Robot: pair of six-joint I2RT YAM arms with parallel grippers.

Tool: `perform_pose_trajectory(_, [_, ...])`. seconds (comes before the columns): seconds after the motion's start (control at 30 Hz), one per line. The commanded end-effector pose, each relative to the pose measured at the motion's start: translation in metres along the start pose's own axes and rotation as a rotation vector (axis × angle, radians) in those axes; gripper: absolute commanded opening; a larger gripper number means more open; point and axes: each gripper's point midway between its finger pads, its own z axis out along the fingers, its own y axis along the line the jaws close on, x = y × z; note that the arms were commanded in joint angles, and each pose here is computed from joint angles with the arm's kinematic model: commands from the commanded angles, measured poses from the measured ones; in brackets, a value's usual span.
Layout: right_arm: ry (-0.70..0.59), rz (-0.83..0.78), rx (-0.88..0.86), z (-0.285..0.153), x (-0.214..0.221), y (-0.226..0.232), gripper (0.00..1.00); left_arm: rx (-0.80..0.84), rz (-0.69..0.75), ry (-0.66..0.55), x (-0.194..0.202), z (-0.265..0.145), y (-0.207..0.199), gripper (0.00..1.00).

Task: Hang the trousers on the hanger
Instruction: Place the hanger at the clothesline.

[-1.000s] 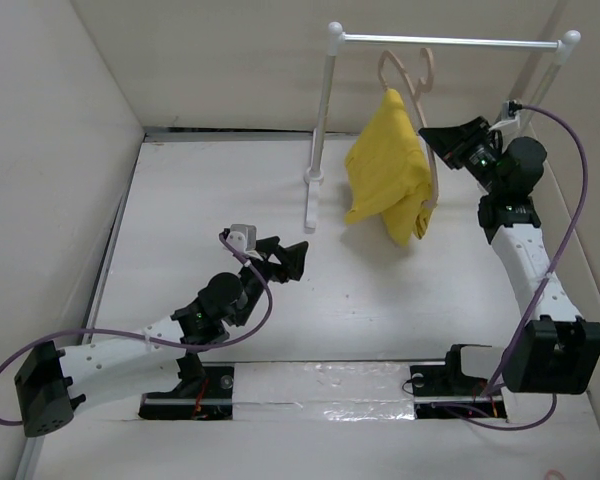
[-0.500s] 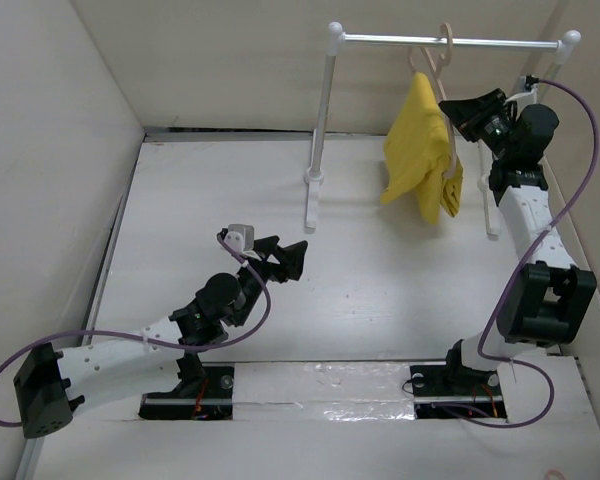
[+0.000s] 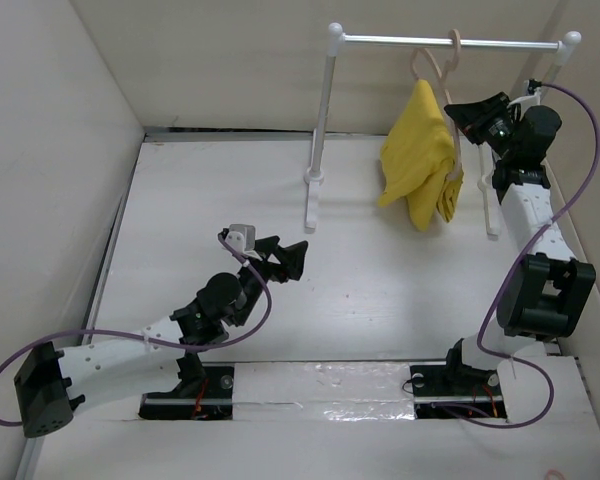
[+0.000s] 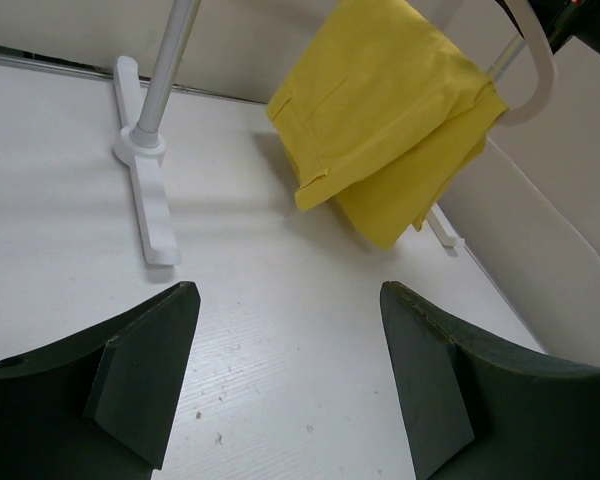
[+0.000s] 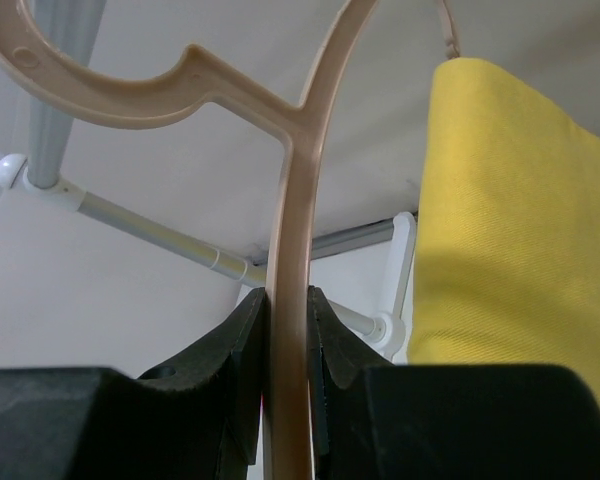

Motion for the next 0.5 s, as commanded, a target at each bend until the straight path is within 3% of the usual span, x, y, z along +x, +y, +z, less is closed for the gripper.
perform_pose_trajectory(0.0, [-0.132,-0.188,-0.180,-0.011,-0.042,0.061,0.00,0.016,-0.021,-0.052,-0.020,0.005,-0.010,0.70])
perform_pose_trajectory(0.47, [-0.120,-0.189,-0.157,-0.007,-0.044,0.043,0.00,0.008,-0.007,-0.037,-0.014,0.008,-0.009,0.70])
